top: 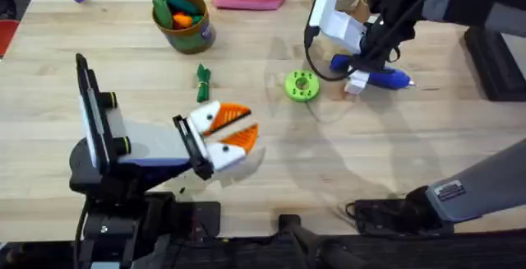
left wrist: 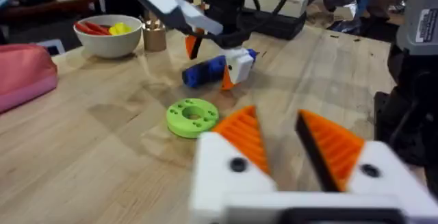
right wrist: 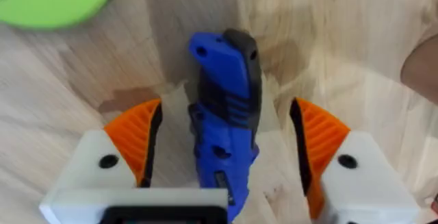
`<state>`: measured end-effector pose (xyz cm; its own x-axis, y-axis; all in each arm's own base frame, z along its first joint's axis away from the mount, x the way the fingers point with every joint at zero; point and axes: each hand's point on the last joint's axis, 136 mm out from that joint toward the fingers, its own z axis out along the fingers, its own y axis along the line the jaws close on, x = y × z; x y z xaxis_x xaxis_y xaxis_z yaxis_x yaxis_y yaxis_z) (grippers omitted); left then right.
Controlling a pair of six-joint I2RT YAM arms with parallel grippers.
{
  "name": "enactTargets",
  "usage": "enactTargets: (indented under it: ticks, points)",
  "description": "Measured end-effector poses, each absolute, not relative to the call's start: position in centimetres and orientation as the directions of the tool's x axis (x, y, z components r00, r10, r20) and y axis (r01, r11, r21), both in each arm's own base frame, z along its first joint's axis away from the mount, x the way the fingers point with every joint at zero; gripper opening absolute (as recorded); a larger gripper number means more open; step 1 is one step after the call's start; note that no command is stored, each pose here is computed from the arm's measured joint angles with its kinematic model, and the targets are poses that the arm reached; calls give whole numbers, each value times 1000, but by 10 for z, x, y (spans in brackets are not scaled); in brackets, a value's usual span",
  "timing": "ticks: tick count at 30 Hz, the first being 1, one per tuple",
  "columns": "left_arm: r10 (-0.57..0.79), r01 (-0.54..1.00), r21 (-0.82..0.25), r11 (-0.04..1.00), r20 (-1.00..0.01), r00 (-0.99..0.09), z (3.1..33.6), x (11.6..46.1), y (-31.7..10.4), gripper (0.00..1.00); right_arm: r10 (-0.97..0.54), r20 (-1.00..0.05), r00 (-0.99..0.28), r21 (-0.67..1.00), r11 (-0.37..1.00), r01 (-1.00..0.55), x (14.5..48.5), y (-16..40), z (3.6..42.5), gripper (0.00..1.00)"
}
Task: Pick up the gripper from the table and insert it into the empty holder that is missing its gripper. Then pick up a screw, insert it into the mounting hole, and use the screwdriver to tighten it. Finally, clean up the table by picking up the vegetable and placing it into the bucket.
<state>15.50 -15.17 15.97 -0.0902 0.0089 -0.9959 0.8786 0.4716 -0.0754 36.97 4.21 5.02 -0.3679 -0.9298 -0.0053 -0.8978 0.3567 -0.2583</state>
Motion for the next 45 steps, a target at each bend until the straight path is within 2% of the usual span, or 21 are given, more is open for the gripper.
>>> enactTargets:
  ticks: [1,4,5,6,14,20,26,29,32,37,45]
  points:
    - [9,878,-75,472,-996,-89,160,155,-152,407,-926,-12,-378,-262,367,-892,369,45,52,987]
    - [9,878,-75,472,-996,-90,160,155,-152,895,-913,-50,-405,-285,402,-870,366,58,69,990]
    - [8,878,-78,472,-996,-92,160,155,-152,958,-908,-70,-414,-297,415,-860,364,64,77,990]
    - [8,878,-77,472,-996,-92,160,155,-152,978,-901,-92,-423,-312,430,-847,363,69,87,990]
    - [9,878,-74,473,-996,-88,160,155,-152,987,-848,-292,-443,-403,529,-747,349,102,160,991]
    - [5,863,-42,504,-999,-52,166,161,-149,985,-753,-478,-451,-383,641,-665,334,138,203,993]
    - [-33,819,-101,565,-994,-101,168,172,-142,985,-576,-672,-465,-255,770,-585,313,174,245,992]
    - [-43,784,-156,600,-986,-163,167,175,-137,985,-437,-761,-479,-152,839,-523,300,176,273,991]
    - [-45,736,-193,649,-975,-216,179,176,-131,985,-316,-826,-468,-70,880,-470,285,167,302,992]
    - [-6,630,-207,748,-952,-306,206,178,-114,985,-214,-840,-499,18,907,-421,251,143,318,992]
    - [70,464,-218,859,-847,-527,217,194,-87,985,-199,-729,-655,82,924,-372,215,124,287,990]
